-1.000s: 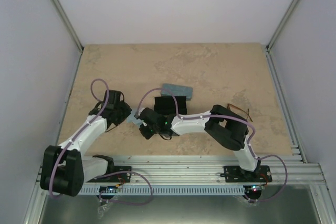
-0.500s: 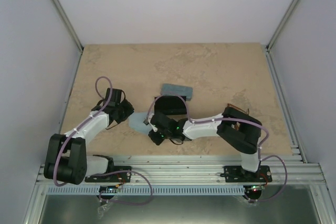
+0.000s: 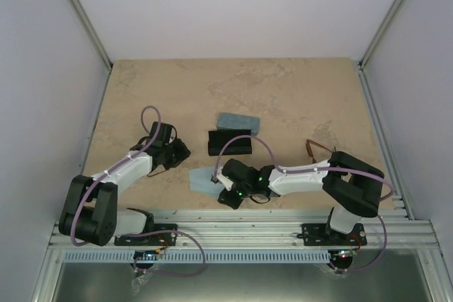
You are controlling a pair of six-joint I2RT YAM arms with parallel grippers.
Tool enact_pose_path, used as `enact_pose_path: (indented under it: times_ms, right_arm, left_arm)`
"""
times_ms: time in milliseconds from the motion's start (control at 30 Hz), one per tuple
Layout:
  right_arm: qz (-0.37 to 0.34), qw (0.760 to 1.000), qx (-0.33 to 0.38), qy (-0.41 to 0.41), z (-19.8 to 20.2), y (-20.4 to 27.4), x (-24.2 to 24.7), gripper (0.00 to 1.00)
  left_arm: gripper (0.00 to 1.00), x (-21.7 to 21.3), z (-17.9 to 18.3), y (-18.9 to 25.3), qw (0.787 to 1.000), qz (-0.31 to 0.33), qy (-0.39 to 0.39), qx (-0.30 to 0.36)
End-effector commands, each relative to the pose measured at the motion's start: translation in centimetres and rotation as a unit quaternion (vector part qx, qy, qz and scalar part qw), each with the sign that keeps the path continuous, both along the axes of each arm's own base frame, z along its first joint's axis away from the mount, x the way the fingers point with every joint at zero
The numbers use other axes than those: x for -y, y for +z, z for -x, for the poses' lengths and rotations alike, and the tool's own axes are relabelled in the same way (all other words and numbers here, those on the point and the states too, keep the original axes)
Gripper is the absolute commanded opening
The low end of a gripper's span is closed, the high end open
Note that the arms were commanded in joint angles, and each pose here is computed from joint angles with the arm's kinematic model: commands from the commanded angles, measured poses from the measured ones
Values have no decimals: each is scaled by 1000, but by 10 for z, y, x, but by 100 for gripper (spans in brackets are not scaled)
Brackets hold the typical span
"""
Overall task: Organize the sunglasses
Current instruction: Move the glasses cleaning cloth to the center of the board, then fold the glasses cleaning cloth at the center of the board.
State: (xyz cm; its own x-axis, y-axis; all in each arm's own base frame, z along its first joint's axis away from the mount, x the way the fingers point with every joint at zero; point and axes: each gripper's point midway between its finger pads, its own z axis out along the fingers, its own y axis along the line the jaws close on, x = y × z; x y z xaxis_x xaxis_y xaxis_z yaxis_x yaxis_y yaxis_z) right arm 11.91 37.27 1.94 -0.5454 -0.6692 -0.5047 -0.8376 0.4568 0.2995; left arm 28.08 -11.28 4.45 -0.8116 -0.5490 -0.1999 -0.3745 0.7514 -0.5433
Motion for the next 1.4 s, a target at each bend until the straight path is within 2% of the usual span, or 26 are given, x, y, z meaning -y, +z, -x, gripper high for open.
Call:
enact_pose_path:
  times_ms: [0,133,267,467,700,800,933,1033,1133,1167,1367]
  right_arm:
    - [43,999,-19,-17,5,1,29,27]
    - [9,991,29,-130,-45,30,31,34]
    - [38,977,50,-204,-78,24,41,40]
    - [40,973,55,-220,-96,15,20,44]
    - [52,973,54,-220,-105,-2,4,46]
    - [59,975,45,-211,-102,-11,1,41]
    - [49,978,29,-201,-95,-14,-2,29]
    - [46,978,26,-203,-95,-14,-2,14]
    - [42,977,29,-207,-96,-11,-3,1]
    - [38,977,31,-209,-97,-7,-3,1]
    - [-1,976,45,-211,-96,32,3,0]
  left_arm:
    - [26,22,18,-2,999,12,-43,-9]
    - [28,21,34,-12,999,-3,-43,-26]
    - [33,13,48,-18,998,-22,-38,-41]
    - [40,9,63,-22,997,-45,-35,-59]
    - [41,15,74,-34,995,-45,-51,-79]
    - [35,24,74,-35,994,-27,-66,-80]
    - [24,32,76,-38,993,-14,-79,-82]
    - [16,33,75,-40,993,-14,-82,-79]
    - [5,35,70,-39,994,-13,-85,-67]
    - [0,35,68,-37,994,-16,-87,-63]
    - [0,38,57,-9,994,-16,-102,-24]
